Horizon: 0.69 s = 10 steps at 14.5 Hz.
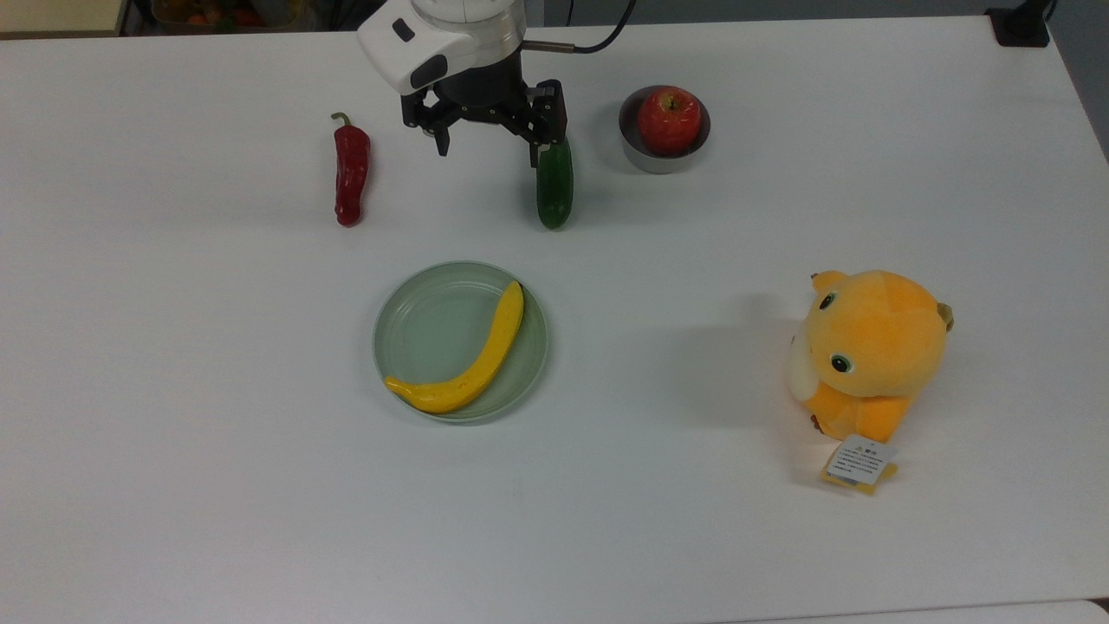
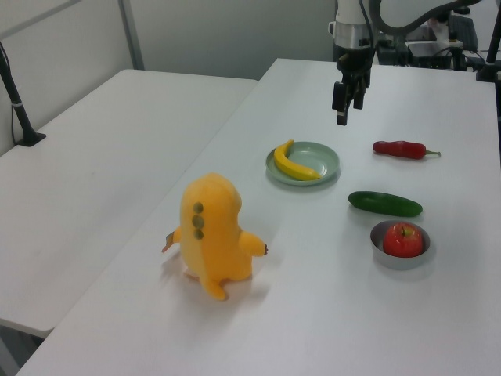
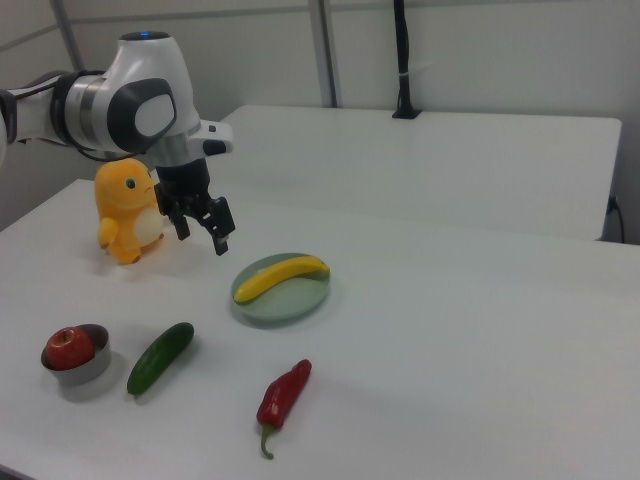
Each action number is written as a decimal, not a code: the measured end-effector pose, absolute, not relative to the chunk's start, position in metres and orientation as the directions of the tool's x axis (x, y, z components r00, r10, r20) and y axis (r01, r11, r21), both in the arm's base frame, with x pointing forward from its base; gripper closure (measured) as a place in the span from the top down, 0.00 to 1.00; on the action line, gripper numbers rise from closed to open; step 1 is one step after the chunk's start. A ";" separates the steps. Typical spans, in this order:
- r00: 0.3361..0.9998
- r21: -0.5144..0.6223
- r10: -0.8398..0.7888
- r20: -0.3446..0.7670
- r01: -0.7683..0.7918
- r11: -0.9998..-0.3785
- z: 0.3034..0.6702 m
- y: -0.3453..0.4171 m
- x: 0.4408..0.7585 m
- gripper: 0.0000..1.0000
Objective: Put the cucumber on the left side of the bowl
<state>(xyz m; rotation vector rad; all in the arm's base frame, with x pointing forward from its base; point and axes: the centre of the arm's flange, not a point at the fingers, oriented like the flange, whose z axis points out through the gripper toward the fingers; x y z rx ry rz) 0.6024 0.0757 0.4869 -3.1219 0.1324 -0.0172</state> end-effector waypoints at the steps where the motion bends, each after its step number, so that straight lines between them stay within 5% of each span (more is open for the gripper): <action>1: 0.996 -0.018 -0.084 0.012 -0.084 -0.996 0.488 0.076 0.603 1.00; 10: 0.999 -0.020 -0.026 0.034 -0.026 -0.999 0.498 0.076 0.606 1.00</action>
